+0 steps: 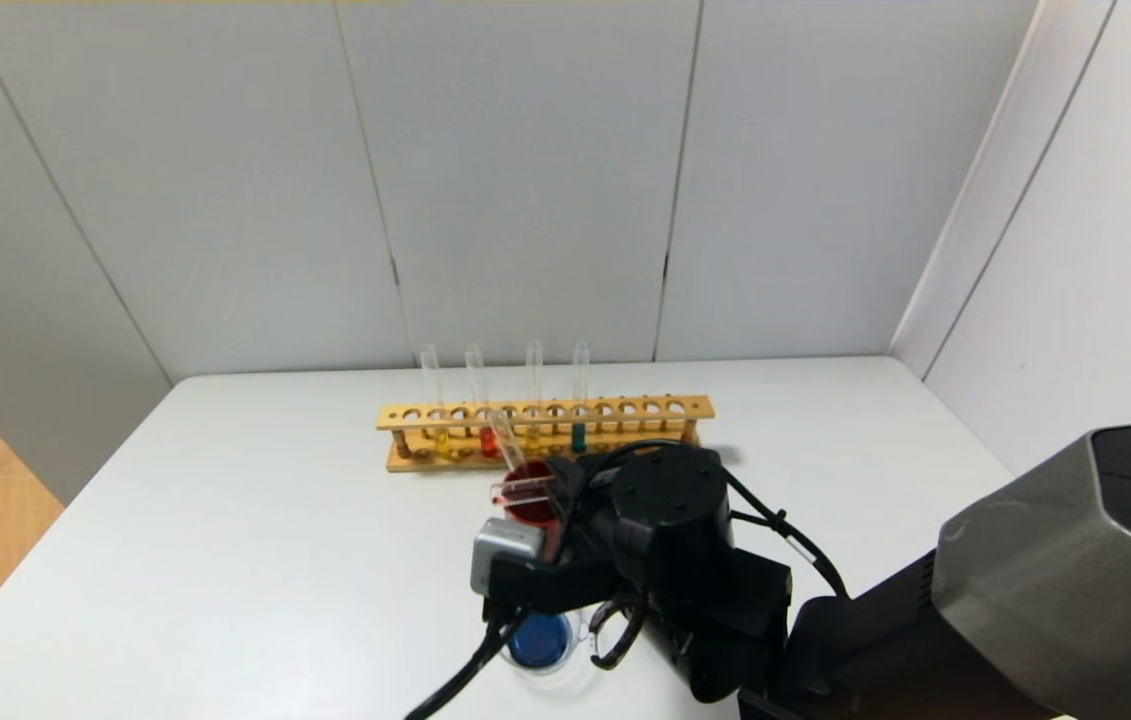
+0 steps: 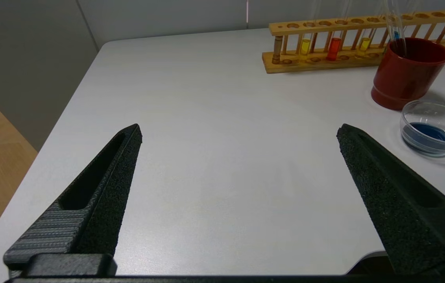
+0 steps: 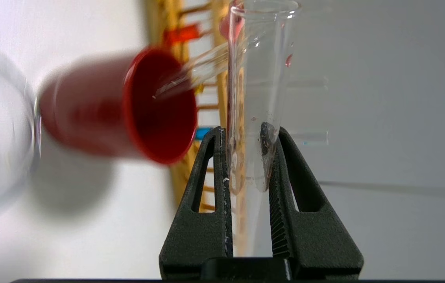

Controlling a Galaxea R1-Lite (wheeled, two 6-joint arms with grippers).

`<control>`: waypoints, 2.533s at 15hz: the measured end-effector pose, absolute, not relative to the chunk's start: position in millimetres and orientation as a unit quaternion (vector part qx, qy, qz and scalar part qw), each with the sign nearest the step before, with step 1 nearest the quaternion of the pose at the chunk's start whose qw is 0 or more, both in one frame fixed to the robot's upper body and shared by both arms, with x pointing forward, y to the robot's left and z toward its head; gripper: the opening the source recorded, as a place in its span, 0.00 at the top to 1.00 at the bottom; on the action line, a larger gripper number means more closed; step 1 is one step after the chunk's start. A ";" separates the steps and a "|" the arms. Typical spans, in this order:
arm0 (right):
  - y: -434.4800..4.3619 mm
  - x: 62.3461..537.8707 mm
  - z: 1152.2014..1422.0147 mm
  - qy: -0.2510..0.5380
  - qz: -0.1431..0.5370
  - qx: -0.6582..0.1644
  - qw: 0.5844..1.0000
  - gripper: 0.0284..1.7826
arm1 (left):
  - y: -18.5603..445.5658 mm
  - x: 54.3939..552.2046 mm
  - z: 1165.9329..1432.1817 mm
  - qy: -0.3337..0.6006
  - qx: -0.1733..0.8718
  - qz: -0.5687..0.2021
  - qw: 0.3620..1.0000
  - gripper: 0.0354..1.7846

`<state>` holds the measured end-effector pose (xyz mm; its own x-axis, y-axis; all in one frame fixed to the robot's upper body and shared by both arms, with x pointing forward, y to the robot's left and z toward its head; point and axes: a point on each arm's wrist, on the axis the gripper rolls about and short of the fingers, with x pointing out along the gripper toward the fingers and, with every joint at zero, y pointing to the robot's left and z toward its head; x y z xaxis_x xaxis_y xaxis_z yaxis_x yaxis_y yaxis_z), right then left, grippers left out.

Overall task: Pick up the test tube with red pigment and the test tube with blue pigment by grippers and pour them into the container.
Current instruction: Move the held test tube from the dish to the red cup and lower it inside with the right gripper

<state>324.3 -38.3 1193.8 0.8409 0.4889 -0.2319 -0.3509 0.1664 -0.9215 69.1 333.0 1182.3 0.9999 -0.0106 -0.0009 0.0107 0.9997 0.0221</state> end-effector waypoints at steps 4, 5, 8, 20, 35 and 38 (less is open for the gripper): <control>-34.2 328.4 1235.0 -0.039 0.266 -0.332 0.904 0.82 | 333.0 69.1 1182.3 0.000 0.011 -0.006 1.000 0.02; -36.8 329.7 1245.7 -0.033 0.262 -0.268 0.927 0.82 | 333.0 69.1 1182.3 0.000 0.011 -0.006 1.000 0.02; -44.3 334.0 1265.2 -0.018 0.253 -0.118 0.960 0.82 | 333.0 69.1 1182.3 0.000 0.011 -0.005 1.000 0.02; -16.7 369.4 1211.4 0.023 0.288 -0.095 0.953 0.82 | 333.0 69.1 1182.3 0.000 0.011 -0.005 1.000 0.02; -22.7 398.7 1166.8 0.052 0.291 -0.115 0.948 0.82 | 333.0 69.1 1182.3 0.000 0.011 -0.005 1.000 0.02; -24.3 397.6 1163.5 0.051 0.294 -0.121 0.947 0.82 | 333.0 69.1 1182.3 0.000 0.011 -0.005 1.000 0.02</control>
<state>397.6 -24.3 1163.5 0.8218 0.5447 -0.1674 -0.5693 0.7976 -0.1992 69.1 333.0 1182.3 0.9999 -0.0104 -0.0009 0.0104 0.9997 0.0219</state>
